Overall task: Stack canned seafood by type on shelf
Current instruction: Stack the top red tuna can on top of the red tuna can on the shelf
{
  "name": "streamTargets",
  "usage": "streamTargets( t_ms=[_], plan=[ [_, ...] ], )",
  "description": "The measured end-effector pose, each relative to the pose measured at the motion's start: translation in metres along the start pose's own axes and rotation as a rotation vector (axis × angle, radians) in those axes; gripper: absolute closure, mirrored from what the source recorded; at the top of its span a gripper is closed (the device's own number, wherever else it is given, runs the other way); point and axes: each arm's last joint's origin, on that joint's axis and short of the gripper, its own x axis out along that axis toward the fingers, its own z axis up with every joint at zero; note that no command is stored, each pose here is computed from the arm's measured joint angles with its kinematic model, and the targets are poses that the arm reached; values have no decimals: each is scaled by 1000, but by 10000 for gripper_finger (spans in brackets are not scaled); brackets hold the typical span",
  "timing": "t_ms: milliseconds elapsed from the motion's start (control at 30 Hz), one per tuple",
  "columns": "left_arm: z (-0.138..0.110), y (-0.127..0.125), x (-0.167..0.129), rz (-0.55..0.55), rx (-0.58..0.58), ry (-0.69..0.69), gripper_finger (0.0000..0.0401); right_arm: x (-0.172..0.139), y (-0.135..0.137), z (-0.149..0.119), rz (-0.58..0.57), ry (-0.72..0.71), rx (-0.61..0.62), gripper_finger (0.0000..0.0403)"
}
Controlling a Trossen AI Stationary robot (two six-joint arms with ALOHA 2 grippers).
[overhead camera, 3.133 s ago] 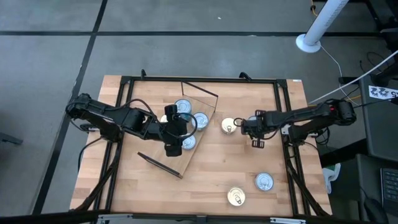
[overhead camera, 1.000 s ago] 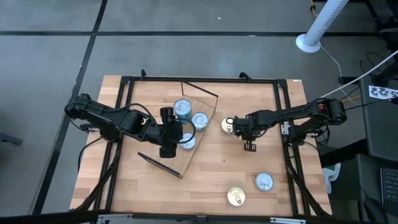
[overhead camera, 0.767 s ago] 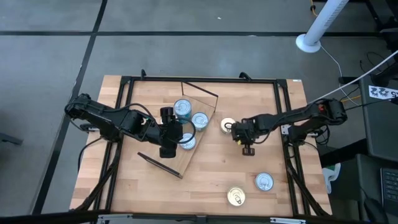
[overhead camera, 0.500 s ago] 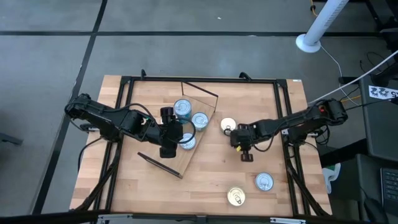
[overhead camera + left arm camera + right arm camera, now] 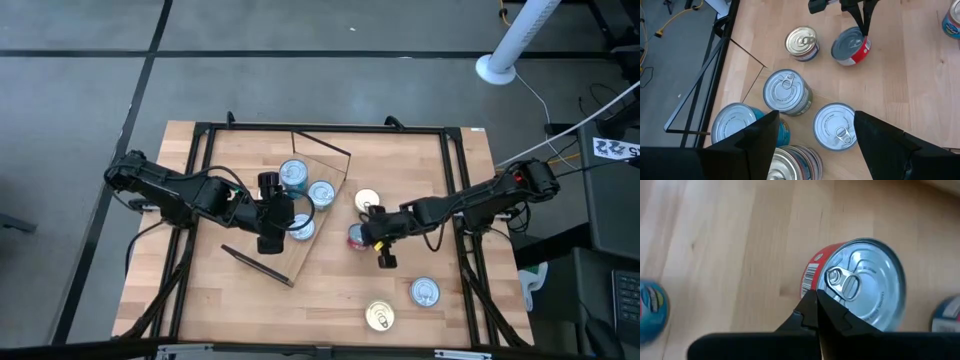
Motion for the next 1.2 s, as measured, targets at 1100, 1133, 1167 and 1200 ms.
streamTargets(
  t_ms=[1100,1133,1167,1200],
  plan=[
    [6,-2,2,-11,-82,-54,148,-2,2,15,14,-153,-56,403],
    [9,-3,2,-16,-94,-72,148,-2,2,15,14,-153,-55,403],
    [11,-4,3,-19,-104,-89,148,-2,2,15,14,-153,-55,403],
    [13,-6,6,-23,-113,-107,148,-2,2,15,14,-153,-56,403]
  ],
)
